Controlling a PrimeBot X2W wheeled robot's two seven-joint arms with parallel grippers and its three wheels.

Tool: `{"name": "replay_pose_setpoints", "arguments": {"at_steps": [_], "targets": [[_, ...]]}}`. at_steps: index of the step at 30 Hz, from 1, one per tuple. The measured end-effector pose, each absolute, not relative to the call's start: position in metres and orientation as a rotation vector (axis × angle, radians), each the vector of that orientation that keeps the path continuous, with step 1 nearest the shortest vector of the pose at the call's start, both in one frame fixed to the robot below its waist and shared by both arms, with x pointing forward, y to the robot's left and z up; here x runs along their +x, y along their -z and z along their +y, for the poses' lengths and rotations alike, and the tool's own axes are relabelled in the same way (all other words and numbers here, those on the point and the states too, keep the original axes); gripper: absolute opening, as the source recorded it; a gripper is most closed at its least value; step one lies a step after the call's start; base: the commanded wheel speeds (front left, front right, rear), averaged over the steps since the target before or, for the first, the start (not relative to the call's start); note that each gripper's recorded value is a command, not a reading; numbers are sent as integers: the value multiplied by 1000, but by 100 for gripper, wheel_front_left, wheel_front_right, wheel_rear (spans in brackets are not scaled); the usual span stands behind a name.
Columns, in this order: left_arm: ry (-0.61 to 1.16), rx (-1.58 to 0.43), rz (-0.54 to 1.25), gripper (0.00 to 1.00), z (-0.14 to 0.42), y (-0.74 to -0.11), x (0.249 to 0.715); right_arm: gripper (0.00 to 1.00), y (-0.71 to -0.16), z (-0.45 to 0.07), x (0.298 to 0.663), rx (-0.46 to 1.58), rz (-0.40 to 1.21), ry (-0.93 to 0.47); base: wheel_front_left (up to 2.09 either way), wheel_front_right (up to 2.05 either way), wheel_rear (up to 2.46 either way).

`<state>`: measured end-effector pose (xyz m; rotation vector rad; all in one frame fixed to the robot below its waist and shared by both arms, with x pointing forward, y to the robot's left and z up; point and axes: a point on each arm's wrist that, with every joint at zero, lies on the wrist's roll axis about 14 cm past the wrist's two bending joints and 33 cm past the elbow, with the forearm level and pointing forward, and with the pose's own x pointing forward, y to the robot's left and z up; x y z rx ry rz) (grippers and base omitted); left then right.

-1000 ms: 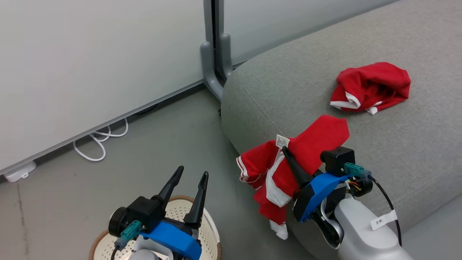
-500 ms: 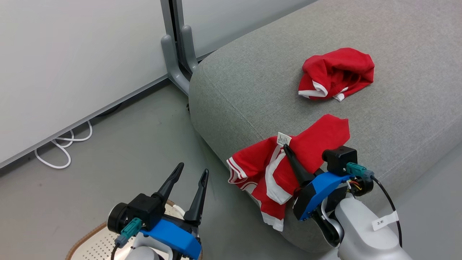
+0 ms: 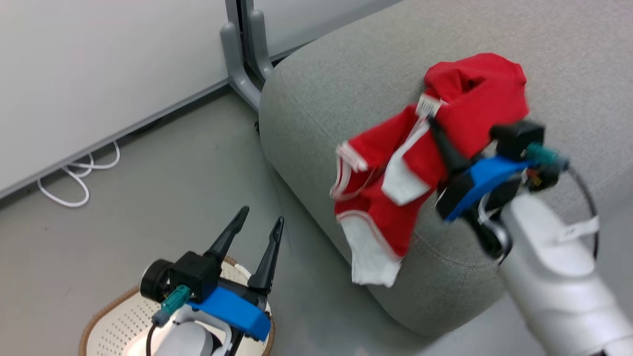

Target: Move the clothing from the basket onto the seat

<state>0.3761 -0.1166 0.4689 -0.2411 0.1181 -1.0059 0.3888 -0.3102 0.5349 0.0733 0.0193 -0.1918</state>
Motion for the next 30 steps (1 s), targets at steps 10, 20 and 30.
{"name": "replay_pose_setpoints", "arguments": {"at_steps": [10,20,30], "targets": [[1002,-226,60,100,-108,-460,425,0,-654,-401,452,-170,-148,317,0,0,0],[969,-219,38,100,-86,-420,479,0,-643,-466,499,-260,-181,508,0,0,0],[865,-222,93,100,-44,-365,504,0,-467,-467,527,-177,105,558,0,0,0]]}}
